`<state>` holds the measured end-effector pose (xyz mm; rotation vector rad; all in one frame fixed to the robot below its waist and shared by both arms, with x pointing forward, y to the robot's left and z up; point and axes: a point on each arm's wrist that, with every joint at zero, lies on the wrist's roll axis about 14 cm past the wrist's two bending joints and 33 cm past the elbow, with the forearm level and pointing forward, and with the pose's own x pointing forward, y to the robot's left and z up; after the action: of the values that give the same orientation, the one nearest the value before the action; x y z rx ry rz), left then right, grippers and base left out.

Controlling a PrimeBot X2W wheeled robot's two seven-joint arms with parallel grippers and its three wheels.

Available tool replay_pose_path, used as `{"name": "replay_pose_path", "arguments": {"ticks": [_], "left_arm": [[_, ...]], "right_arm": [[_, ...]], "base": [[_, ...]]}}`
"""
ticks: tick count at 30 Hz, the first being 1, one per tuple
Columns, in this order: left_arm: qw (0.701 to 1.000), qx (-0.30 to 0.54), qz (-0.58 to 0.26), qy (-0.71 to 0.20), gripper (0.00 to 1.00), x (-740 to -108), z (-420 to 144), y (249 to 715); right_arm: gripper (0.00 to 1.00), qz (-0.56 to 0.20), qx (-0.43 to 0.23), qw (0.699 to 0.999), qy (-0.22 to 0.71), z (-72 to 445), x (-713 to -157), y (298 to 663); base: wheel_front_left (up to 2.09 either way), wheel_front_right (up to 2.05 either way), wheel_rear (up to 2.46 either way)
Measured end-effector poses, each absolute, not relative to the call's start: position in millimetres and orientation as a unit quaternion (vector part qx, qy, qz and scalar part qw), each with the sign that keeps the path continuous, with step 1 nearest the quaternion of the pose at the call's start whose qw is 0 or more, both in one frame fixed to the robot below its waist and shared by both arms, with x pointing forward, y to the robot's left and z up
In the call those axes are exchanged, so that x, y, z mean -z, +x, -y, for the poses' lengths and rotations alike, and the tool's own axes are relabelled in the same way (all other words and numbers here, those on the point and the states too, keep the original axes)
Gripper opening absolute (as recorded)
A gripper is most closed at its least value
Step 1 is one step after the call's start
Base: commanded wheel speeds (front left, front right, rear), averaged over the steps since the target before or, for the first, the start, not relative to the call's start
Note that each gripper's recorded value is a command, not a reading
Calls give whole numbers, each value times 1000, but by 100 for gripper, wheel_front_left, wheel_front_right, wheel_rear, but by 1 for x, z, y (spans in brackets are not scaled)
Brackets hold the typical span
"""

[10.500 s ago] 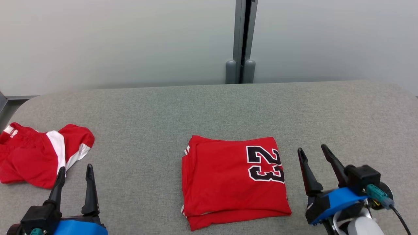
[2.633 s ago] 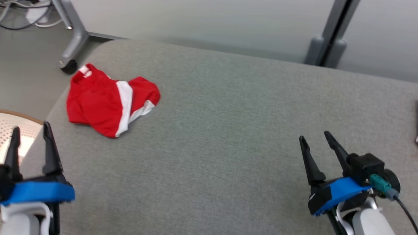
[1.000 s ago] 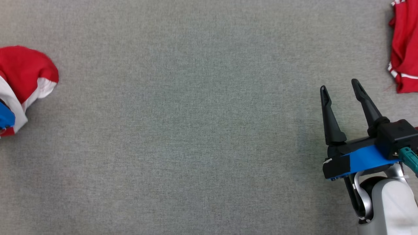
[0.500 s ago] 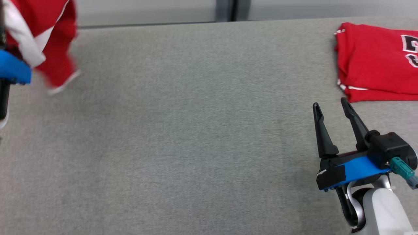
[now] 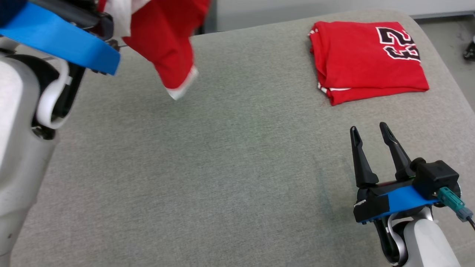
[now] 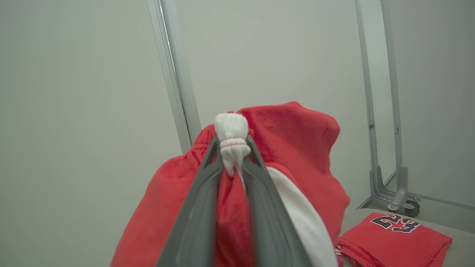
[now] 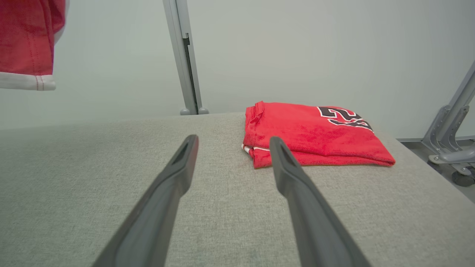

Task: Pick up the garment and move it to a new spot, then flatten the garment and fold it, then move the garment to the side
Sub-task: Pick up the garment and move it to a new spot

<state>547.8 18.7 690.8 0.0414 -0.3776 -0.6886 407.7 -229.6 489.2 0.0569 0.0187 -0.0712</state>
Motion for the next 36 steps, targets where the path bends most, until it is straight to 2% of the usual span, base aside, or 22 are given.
{"name": "replay_pose_path", "arguments": {"ticks": [4,8,15,22,23,24,29,36], "left_arm": [[909,378,173,10,0,-681,18,539],[906,403,128,0,0,-642,37,532],[910,414,19,-25,0,-549,43,511],[906,410,-89,-46,0,-465,38,471],[905,410,-98,-49,22,-458,38,465],[905,409,-105,-51,100,-453,38,460],[914,392,-86,-59,100,-458,32,455],[944,326,-12,-54,100,-501,-6,469]], "right_arm": [[100,-12,53,998,32,240,-485,400],[100,-14,62,997,33,246,-482,397],[100,-19,60,997,33,245,-476,400],[100,-20,47,998,37,236,-474,407],[100,-21,44,998,37,234,-473,408],[100,-21,42,998,37,233,-473,408],[100,-15,28,999,36,224,-478,411],[100,-9,8,999,38,209,-486,409]], "base": [[0,0,0],[0,0,0],[0,0,0],[0,0,0],[0,0,0],[0,0,0],[0,0,0],[0,0,0]]}}
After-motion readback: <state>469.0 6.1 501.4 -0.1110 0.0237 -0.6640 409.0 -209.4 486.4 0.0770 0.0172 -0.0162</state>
